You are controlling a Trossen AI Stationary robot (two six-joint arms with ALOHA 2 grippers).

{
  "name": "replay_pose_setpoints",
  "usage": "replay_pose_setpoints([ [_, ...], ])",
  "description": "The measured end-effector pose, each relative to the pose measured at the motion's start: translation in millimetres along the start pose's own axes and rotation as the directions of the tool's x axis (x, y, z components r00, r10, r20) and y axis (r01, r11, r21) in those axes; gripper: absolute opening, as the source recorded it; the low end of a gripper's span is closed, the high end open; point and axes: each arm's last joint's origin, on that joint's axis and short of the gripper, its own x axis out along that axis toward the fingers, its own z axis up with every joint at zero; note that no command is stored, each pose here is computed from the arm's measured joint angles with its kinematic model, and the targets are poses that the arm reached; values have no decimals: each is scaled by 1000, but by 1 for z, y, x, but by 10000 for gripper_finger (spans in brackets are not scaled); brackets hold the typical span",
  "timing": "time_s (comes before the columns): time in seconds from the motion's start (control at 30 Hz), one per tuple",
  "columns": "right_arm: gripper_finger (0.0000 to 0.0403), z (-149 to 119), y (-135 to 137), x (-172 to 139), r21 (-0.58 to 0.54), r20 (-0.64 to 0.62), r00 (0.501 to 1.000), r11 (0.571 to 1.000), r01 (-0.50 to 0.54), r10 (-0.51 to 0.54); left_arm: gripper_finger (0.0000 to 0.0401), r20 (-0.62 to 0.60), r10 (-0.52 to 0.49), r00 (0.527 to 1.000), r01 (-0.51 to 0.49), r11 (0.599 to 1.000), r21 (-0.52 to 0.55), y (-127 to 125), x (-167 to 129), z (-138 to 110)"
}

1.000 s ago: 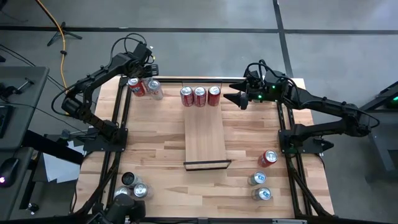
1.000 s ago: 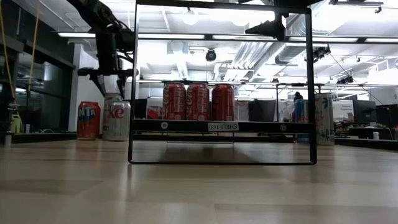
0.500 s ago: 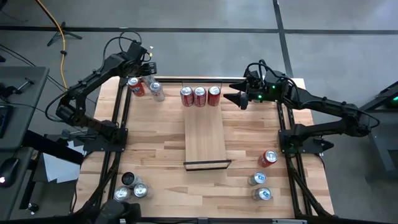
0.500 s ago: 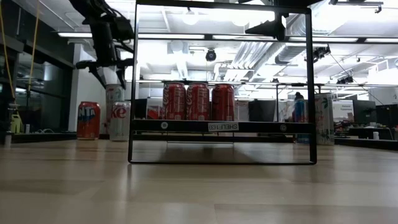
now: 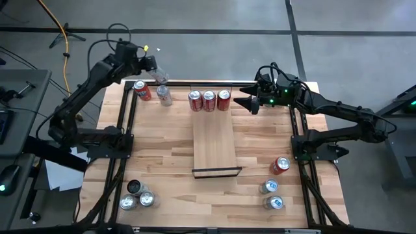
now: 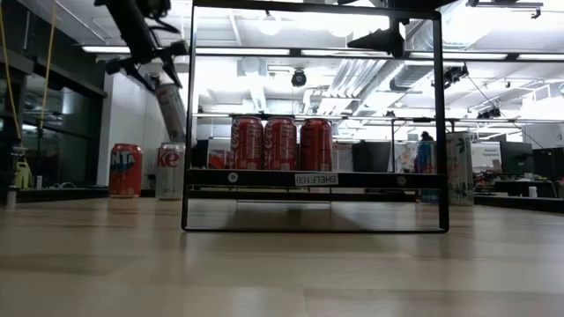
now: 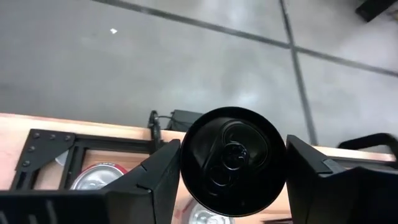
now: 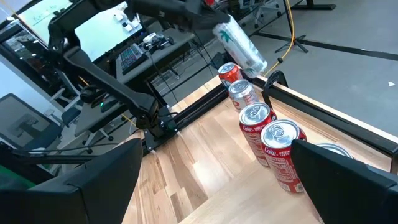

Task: Place canned beverage on shelf
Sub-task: Put the black soda can on the shelf

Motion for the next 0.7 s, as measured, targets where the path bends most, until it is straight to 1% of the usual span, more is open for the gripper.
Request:
replay_pose_setpoints([
  [0.2, 394, 0, 0, 0, 0, 0, 1000, 1000, 0, 0, 176, 74, -128, 989, 129, 992, -13, -2, -33, 0],
  [0.27, 394, 0, 0, 0, 0, 0, 1000, 1000, 0, 0, 175, 117, -208, 971, 211, 978, -10, -5, -47, 1],
  [0.33, 394, 0, 0, 0, 0, 0, 1000, 1000, 0, 0, 172, 154, -300, 941, 303, 953, 3, -9, -60, 2],
  [0.4, 394, 0, 0, 0, 0, 0, 1000, 1000, 0, 0, 168, 182, -406, 896, 409, 912, 25, -13, -75, 2],
  [0.53, 394, 0, 0, 0, 0, 0, 1000, 1000, 0, 0, 163, 209, -588, 781, 586, 806, 77, -20, -103, -1],
  [0.6, 394, 0, 0, 0, 0, 0, 1000, 1000, 0, 0, 162, 191, -653, 733, 648, 755, 99, -24, -113, -5],
  [0.7, 394, 0, 0, 0, 0, 0, 1000, 1000, 0, 0, 161, 122, -710, 694, 699, 705, 122, -32, -120, -15],
])
